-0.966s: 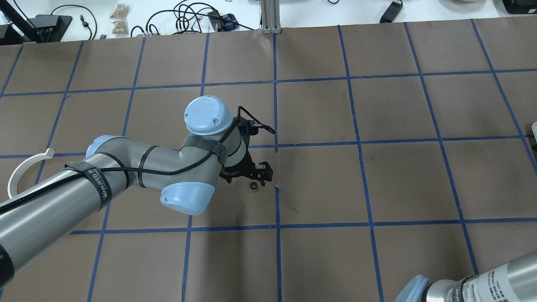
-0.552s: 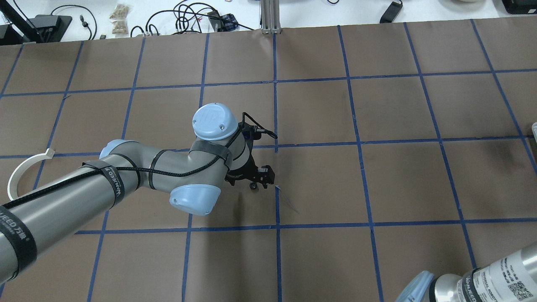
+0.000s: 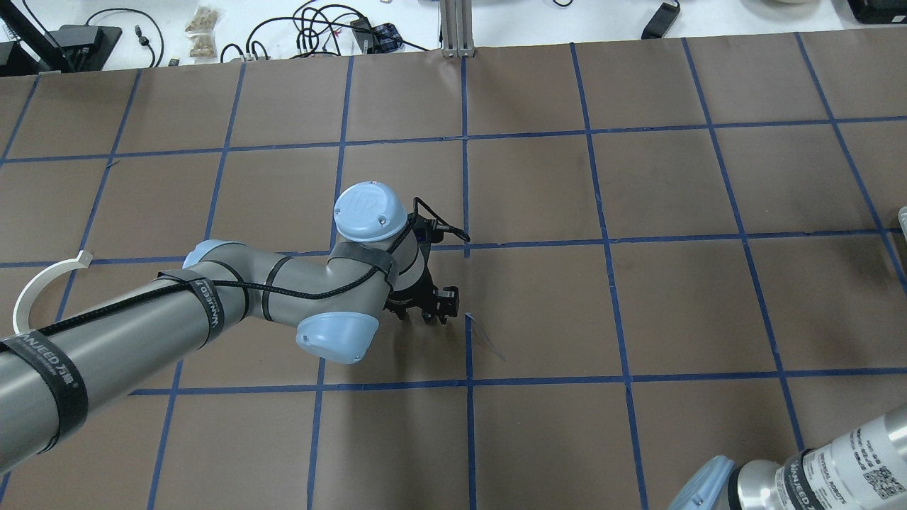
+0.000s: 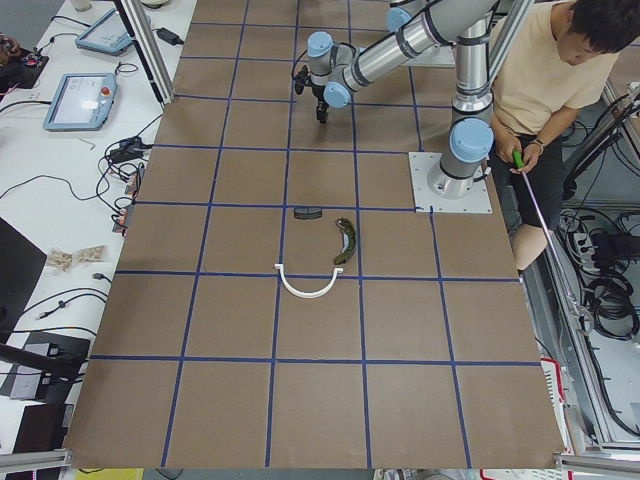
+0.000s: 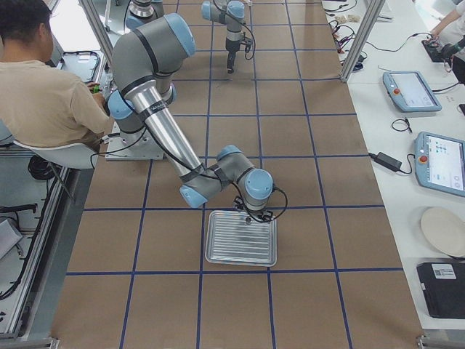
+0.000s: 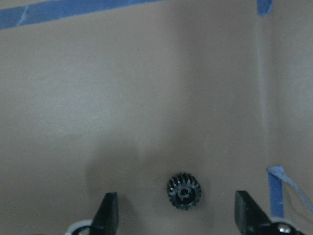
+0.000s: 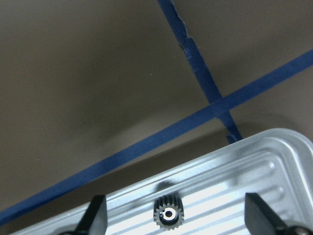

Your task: Place bearing gear from tray to pile

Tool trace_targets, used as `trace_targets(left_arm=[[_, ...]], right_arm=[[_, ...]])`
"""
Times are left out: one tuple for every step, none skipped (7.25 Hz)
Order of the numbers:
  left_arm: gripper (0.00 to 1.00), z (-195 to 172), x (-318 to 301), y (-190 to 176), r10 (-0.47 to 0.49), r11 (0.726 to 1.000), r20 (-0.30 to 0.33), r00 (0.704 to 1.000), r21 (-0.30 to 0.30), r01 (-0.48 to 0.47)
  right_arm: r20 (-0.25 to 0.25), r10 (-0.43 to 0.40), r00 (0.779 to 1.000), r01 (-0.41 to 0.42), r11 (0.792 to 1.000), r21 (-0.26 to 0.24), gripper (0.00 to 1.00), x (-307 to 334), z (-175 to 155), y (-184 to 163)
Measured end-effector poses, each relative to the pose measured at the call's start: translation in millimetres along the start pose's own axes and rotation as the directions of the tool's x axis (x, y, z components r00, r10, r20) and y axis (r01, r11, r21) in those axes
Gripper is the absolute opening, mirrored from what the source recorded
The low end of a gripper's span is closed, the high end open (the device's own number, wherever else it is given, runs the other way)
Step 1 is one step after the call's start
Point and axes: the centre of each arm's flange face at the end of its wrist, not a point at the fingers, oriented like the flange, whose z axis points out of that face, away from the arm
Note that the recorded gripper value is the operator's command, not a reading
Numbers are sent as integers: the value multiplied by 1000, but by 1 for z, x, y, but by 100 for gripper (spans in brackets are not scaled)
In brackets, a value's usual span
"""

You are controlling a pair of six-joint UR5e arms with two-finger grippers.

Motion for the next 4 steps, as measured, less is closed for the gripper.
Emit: trace_targets(left_arm=[[0,1,0,0,5,1000,1,1000,-1,-5],[0,0,0,0,7,1000,1,1000,0,-7],[0,-1,1,-1,8,1000,3,1000,3,-8],[0,-4,0,-4,7,1000,9,1000,12,-7]], right_arm=[[8,-6,1000,6,1000,-2,97,1,7,2],[15,-8,1000,8,1000,-3,95,2,13,3],[19,-9,1000,9,1000,-6,88,2,16,5],[20,-9,1000,9,1000,-11,87,2,16,6]])
